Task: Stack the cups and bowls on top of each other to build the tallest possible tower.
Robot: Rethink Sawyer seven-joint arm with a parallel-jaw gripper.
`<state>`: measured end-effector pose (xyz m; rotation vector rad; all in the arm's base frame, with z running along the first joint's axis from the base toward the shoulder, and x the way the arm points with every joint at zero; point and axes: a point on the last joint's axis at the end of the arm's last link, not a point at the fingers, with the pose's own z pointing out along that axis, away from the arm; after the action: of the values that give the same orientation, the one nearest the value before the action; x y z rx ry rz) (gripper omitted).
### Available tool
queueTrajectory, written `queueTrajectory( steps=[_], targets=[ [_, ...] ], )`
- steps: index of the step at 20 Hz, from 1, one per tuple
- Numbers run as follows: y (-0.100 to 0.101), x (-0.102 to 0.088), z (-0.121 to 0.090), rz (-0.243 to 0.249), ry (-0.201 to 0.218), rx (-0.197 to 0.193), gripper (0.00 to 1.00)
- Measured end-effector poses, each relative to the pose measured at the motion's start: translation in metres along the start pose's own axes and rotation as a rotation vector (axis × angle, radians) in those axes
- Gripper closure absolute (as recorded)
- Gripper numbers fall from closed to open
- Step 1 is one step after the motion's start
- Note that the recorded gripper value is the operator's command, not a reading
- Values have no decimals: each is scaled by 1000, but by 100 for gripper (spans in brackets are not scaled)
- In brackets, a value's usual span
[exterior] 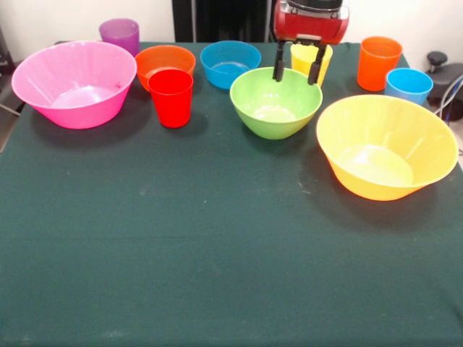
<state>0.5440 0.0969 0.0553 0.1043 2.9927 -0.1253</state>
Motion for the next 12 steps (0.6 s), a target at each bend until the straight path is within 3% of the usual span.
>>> queueTrajectory(
  steps=[3,7,12],
  targets=[
    [-4,1,-3,8,27,0,0],
    [-14,7,-18,26,115,0,0],
    [-15,9,-21,29,142,-2,0]
  ],
)
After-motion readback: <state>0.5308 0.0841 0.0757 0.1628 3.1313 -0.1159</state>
